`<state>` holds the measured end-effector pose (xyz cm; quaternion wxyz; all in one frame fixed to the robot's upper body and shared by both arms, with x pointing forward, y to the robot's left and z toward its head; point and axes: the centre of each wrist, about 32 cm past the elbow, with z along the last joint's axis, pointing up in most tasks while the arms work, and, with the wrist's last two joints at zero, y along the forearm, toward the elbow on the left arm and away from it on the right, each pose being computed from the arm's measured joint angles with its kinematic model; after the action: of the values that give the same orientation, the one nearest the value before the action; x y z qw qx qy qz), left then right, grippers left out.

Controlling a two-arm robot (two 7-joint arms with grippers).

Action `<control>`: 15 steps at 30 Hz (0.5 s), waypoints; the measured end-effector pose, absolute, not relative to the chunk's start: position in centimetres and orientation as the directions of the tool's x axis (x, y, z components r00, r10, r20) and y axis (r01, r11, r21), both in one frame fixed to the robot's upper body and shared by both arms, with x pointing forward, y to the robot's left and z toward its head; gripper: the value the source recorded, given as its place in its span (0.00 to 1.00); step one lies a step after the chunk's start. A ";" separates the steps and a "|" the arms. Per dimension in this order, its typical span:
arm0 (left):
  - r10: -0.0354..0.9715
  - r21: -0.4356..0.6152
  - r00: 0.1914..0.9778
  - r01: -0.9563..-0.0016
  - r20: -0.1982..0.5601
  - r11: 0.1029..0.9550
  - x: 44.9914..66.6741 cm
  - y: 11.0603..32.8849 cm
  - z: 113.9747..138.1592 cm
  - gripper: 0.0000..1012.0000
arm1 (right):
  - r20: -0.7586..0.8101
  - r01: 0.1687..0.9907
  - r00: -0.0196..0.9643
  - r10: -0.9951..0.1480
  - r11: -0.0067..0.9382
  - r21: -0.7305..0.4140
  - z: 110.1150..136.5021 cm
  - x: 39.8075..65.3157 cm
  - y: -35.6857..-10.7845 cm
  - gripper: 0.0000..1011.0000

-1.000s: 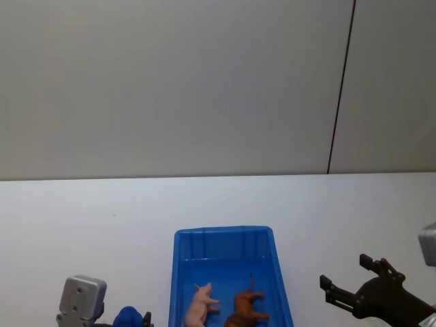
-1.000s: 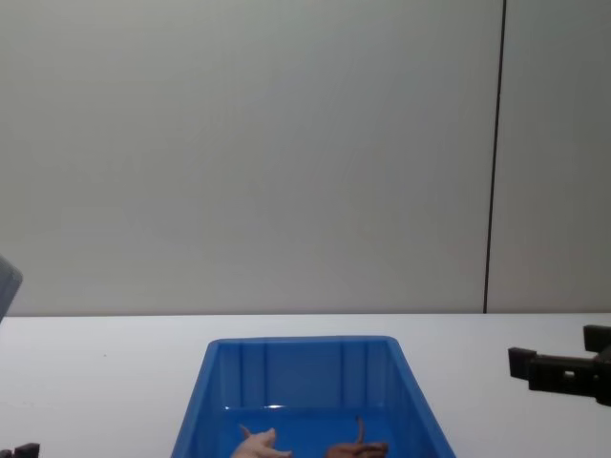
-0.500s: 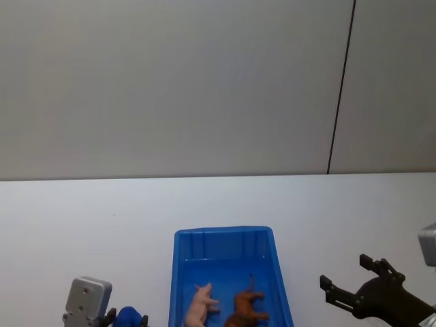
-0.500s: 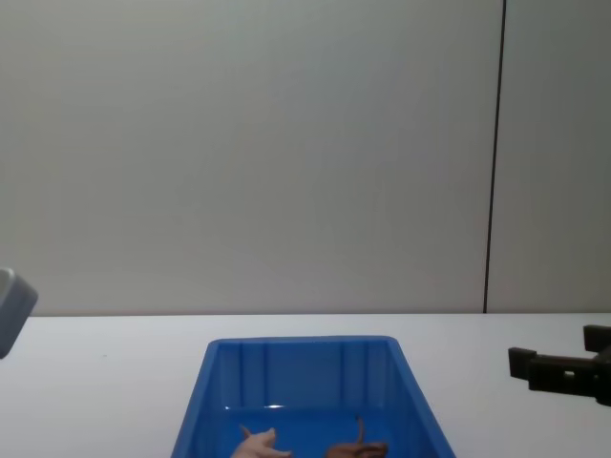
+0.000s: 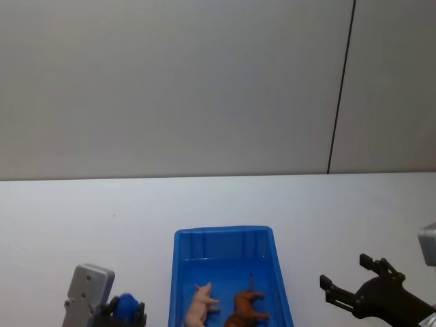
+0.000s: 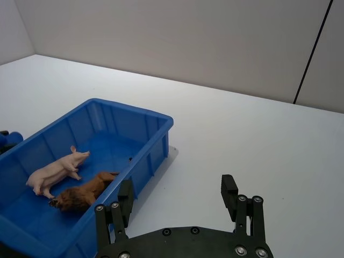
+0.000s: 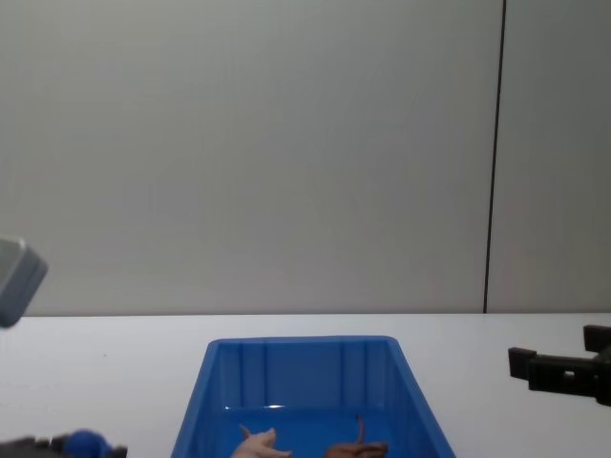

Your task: Pick up the two dolls from the table and place them into the box.

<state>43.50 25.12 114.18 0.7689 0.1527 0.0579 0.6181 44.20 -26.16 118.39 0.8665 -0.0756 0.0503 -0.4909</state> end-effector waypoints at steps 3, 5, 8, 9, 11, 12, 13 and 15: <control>0.965 0.285 0.234 -0.939 0.115 0.193 43.8 25.1 114.8 0.47 | -0.013 0.843 0.513 -0.858 0.507 -0.180 118.4 44.2 -26.2 0.99; 0.963 0.263 0.238 -0.944 0.128 0.199 44.0 25.0 115.4 0.46 | -0.013 0.843 0.513 -0.858 0.507 -0.180 118.4 44.2 -26.2 0.99; 0.958 0.234 0.248 -0.949 0.143 0.211 44.4 24.8 116.2 0.43 | -0.013 0.843 0.513 -0.858 0.507 -0.180 118.4 44.2 -26.2 0.99; 0.957 0.223 0.251 -0.951 0.147 0.215 44.5 24.7 116.5 0.43 | -0.013 0.843 0.513 -0.858 0.507 -0.180 118.4 44.2 -26.2 0.99; 0.951 0.198 0.264 -0.953 0.159 0.231 44.8 24.4 117.1 0.41 | -0.013 0.843 0.513 -0.858 0.507 -0.180 118.4 44.2 -26.2 0.99; 0.950 0.189 0.268 -0.953 0.161 0.237 45.0 24.3 117.3 0.41 | -0.013 0.843 0.513 -0.858 0.507 -0.180 118.4 44.2 -26.2 0.99; 0.948 0.183 0.272 -0.953 0.165 0.242 45.1 24.2 117.4 0.41 | -0.013 0.843 0.513 -0.858 0.507 -0.180 118.4 44.2 -26.2 0.99; 0.941 0.158 0.290 -0.951 0.173 0.264 45.5 23.8 118.0 0.39 | -0.013 0.843 0.513 -0.858 0.507 -0.180 118.4 44.2 -26.2 0.99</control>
<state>45.50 23.85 117.97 0.7948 0.1159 -0.0217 0.5954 44.20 -26.16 118.39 0.8665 -0.0756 0.0503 -0.4909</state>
